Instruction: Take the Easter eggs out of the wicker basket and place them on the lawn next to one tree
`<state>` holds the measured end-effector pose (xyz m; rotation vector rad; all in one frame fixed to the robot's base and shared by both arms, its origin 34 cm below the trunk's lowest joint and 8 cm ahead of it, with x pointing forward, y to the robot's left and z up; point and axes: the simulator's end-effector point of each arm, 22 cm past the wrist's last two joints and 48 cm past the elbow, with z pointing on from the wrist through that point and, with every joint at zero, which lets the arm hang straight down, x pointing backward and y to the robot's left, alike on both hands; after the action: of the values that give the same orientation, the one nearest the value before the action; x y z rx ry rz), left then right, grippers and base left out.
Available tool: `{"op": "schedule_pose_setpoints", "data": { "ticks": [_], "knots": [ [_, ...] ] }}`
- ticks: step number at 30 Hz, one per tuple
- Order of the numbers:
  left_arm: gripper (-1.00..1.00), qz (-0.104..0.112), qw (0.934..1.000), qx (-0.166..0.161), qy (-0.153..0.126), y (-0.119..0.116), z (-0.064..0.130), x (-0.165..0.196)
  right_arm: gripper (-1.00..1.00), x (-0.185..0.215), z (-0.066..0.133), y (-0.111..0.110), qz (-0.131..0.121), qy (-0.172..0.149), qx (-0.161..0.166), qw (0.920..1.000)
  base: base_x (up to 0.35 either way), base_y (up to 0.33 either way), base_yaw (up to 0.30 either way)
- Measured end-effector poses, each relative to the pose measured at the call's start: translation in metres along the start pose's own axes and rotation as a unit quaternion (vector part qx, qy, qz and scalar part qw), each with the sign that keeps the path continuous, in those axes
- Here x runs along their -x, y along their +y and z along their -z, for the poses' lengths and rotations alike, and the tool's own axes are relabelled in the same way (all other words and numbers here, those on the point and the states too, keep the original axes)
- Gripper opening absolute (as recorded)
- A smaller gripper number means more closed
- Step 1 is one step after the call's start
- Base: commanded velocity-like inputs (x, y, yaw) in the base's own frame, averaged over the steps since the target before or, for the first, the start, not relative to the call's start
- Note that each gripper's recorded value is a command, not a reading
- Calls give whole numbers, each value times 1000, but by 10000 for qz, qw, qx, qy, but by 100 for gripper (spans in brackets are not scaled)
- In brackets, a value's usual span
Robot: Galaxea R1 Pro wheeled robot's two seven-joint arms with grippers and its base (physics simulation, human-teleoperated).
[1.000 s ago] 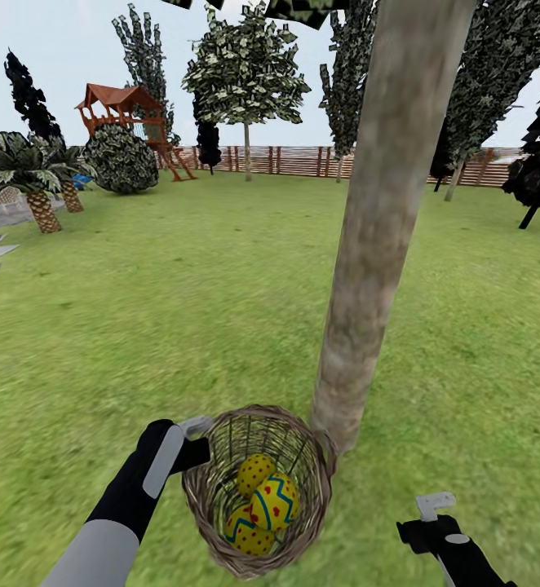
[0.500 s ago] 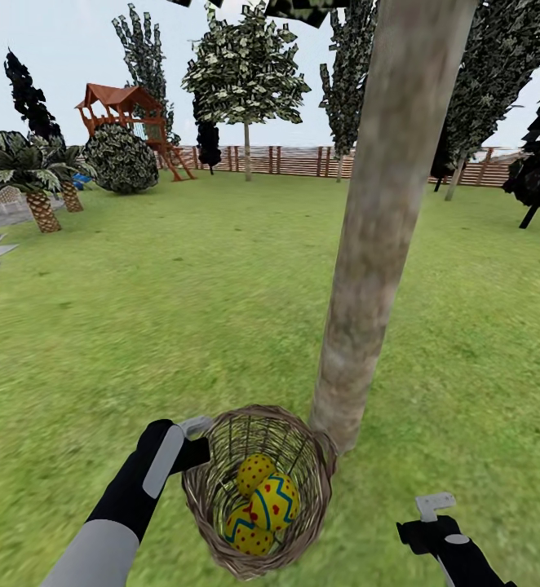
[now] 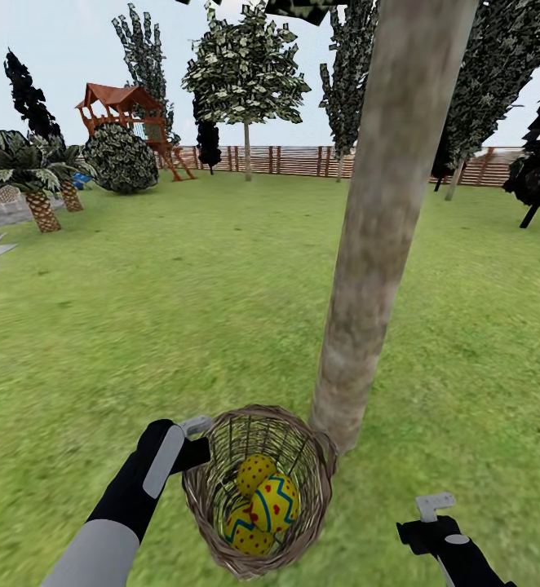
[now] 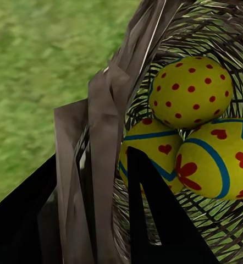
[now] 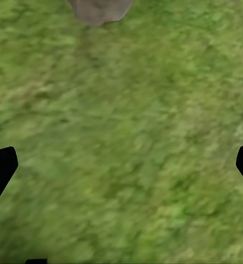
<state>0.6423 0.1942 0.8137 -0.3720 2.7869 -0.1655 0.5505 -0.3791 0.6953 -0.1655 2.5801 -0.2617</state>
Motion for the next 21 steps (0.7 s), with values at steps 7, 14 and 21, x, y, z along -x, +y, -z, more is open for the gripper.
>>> {"op": "schedule_pose_setpoints", "data": {
  "ticks": [7,14,21],
  "knots": [
    [-100,-1,10000,0,0,1,-7,0,100,-3,-7,2,-8,13,7,10000,0,0,0],
    [-100,-11,10000,-11,6,0,-15,-1,100,-6,-14,4,-9,18,9,10000,0,0,0],
    [-100,-7,10000,-8,2,1,-23,-2,100,-12,-22,8,-8,50,27,10000,0,0,0]
  ]
}}
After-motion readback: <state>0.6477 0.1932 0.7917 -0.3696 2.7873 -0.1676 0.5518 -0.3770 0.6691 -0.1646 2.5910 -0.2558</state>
